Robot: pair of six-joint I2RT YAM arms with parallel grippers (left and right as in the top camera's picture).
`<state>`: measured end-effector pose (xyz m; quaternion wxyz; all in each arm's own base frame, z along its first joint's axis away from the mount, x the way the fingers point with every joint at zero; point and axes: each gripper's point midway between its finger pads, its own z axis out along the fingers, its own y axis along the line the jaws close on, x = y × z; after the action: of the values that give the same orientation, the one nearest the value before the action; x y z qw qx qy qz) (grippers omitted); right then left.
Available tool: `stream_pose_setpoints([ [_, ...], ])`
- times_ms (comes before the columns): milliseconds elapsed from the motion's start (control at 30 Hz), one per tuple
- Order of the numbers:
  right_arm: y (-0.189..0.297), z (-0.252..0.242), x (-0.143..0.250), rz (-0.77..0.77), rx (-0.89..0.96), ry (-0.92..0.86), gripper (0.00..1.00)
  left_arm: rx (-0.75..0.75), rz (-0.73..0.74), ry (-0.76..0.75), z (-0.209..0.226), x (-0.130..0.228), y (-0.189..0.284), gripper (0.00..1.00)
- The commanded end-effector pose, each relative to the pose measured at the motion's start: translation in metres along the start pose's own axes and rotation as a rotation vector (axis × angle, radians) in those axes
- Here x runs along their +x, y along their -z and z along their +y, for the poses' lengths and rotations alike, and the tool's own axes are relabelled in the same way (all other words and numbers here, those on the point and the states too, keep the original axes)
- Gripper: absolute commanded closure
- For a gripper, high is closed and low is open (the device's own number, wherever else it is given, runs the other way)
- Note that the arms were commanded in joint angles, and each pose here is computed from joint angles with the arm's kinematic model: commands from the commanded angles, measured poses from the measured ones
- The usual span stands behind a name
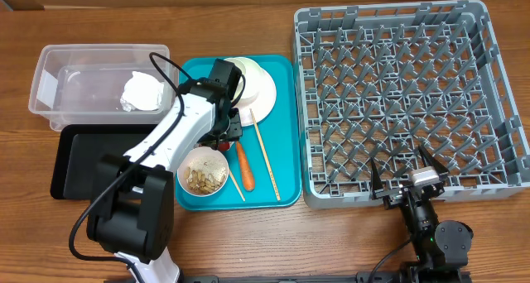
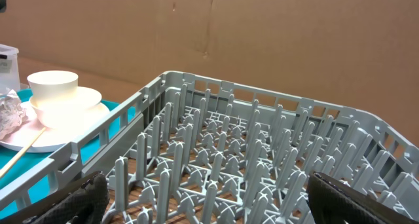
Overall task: Sort waste into correct bins and load items into the dishwasher
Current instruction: 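Reach the left gripper to the red wrapper and grasp it, then carry the red wrapper left and drop it into the clear bin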
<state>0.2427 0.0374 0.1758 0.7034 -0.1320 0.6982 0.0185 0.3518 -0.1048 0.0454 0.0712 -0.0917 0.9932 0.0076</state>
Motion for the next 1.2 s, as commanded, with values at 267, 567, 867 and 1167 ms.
stream_pose_setpoints([
  [267,0.000,0.000,0.002,-0.002,0.002,-0.007,0.00,-0.030,0.012,0.019,0.007,0.003,-0.003,0.96],
  [567,0.000,0.000,0.002,-0.002,0.002,-0.007,0.00,-0.031,-0.154,0.018,0.002,-0.047,0.090,0.96],
  [867,0.000,0.000,0.002,-0.002,0.002,-0.007,0.00,-0.025,-0.353,0.074,0.020,-0.099,0.175,0.96],
  [1167,0.000,0.000,0.002,-0.002,0.002,-0.007,0.00,-0.112,-0.386,0.294,0.115,-0.131,0.171,0.96],
])
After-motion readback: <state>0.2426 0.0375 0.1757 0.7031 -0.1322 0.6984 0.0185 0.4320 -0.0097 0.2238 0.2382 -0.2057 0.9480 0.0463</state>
